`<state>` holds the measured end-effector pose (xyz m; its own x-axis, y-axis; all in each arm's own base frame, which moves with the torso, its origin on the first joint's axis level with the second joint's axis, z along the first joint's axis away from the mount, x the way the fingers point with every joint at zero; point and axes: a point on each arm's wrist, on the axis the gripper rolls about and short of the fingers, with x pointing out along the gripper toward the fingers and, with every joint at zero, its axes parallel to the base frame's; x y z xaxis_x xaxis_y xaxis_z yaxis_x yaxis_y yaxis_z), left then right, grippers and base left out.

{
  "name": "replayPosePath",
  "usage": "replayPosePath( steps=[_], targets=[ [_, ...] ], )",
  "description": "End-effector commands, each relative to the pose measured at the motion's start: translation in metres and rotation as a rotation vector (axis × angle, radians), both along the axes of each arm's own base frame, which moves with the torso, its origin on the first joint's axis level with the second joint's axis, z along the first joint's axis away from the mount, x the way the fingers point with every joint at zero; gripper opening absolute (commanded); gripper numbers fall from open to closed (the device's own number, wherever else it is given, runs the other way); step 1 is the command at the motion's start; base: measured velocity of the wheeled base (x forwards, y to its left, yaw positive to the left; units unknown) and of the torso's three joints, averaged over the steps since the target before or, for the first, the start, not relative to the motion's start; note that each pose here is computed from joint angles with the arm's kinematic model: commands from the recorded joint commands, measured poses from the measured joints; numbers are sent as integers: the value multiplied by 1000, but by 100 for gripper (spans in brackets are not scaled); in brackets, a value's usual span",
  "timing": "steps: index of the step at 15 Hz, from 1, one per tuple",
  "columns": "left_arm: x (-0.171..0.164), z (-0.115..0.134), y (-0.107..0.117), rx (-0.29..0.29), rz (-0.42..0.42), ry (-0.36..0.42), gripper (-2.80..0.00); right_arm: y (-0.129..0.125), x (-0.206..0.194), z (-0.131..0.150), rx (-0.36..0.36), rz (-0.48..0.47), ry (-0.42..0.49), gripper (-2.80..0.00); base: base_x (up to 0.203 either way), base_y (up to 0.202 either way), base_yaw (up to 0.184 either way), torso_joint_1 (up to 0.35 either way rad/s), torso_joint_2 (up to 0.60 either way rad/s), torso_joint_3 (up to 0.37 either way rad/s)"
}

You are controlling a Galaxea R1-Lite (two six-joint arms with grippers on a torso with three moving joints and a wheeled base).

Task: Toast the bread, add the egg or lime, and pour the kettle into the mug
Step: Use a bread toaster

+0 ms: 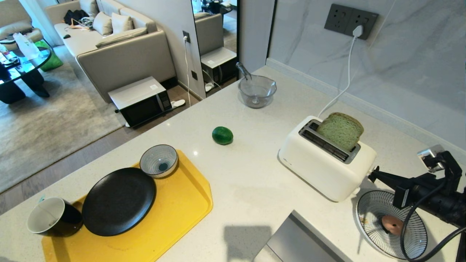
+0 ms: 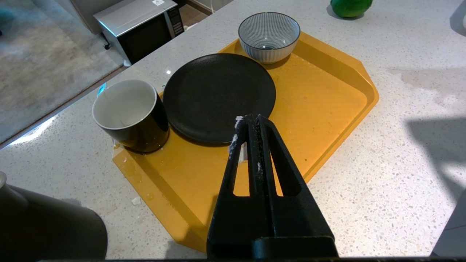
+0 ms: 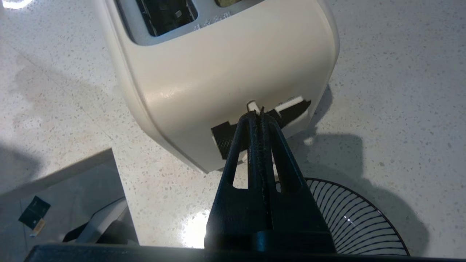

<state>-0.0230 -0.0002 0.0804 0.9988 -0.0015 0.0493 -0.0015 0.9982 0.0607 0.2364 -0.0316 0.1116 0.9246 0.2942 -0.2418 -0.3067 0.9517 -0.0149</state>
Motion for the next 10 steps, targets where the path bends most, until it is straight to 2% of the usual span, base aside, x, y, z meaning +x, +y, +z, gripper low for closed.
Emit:
replayPosePath(
  steps=[1, 10],
  targets=[
    [1, -5, 0, 1, 0, 14, -280, 0, 4, -1, -4, 6, -5, -280, 0, 0, 0, 0, 0, 0],
    [1, -5, 0, 1, 0, 14, -280, -1, 9, -14, 9, 23, 49, -280, 0, 0, 0, 0, 0, 0]
  ],
)
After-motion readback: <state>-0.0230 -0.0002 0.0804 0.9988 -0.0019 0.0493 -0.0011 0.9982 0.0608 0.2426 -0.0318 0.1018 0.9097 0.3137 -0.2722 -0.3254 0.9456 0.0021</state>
